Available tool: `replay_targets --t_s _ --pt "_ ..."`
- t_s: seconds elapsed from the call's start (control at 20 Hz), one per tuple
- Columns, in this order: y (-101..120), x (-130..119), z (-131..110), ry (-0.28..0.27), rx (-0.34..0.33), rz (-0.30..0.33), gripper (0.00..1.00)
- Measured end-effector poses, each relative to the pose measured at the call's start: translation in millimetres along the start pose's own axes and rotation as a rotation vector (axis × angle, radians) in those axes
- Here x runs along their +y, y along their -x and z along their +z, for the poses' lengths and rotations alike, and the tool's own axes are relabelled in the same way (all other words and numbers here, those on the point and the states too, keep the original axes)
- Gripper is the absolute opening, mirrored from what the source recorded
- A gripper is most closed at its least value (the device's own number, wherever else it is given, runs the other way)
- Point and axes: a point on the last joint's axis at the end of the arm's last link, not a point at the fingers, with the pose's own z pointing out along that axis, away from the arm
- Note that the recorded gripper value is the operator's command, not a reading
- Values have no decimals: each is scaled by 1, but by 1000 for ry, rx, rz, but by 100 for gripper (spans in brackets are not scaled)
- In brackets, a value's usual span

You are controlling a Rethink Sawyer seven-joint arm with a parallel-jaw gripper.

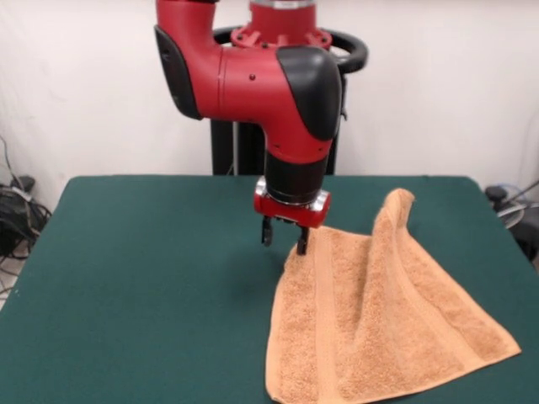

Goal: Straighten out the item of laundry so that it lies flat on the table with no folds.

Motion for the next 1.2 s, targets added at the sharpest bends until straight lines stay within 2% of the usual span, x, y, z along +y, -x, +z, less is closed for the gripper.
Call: replay_targets --t_s 0.45,0.9,1.2 --pt "4 1 0 -22 -31 -70 100" --pt "3 4 -1 -30 -39 -97 100" --pt "6 21 -14 -28 -70 -129 100"
